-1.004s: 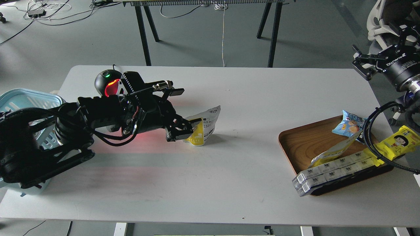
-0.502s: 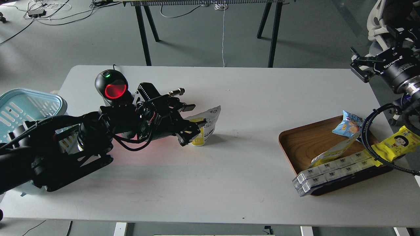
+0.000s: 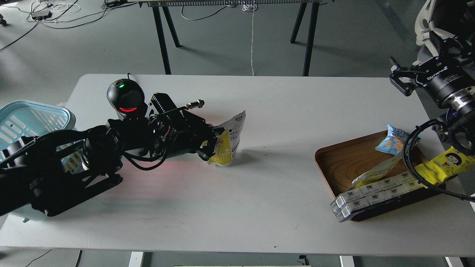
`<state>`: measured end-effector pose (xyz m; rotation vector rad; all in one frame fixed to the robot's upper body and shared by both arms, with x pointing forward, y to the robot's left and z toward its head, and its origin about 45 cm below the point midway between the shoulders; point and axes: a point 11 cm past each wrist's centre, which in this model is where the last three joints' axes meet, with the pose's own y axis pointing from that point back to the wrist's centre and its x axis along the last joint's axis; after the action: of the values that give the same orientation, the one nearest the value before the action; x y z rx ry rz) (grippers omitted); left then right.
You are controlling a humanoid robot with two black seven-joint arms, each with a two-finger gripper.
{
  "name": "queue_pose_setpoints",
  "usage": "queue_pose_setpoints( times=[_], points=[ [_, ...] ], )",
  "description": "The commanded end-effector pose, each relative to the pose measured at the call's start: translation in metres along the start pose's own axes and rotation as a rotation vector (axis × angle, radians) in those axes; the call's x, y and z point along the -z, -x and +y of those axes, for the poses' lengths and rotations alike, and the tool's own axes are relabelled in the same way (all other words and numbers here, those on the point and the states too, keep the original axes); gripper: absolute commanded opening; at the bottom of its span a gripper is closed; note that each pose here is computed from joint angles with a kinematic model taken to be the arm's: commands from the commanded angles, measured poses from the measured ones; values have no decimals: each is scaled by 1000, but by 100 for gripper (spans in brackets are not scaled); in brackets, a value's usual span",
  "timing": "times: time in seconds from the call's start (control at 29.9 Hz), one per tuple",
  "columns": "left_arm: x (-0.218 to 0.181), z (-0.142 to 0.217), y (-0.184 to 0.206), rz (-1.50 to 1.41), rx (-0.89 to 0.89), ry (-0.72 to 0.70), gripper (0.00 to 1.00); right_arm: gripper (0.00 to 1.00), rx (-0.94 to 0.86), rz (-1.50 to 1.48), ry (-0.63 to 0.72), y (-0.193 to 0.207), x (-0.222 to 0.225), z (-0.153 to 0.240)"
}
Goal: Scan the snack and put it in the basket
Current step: 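Lift the yellow packet with the left gripper past the scanner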
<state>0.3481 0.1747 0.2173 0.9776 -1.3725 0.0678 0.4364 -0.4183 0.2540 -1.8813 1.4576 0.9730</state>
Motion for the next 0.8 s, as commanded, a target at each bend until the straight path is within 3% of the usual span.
queue_pose_setpoints(
  times=[0.0, 0.23, 0.77],
  points=[
    [6, 13, -6, -20, -24, -5, 1, 100, 3, -4, 4, 0, -2, -1],
    [11, 43, -31, -73, -67, -19, 1, 100, 8, -10, 4, 2, -5, -3],
    [41, 88, -15, -52, 48, -160, 1, 100, 20, -17, 12, 6, -10, -7]
  ],
)
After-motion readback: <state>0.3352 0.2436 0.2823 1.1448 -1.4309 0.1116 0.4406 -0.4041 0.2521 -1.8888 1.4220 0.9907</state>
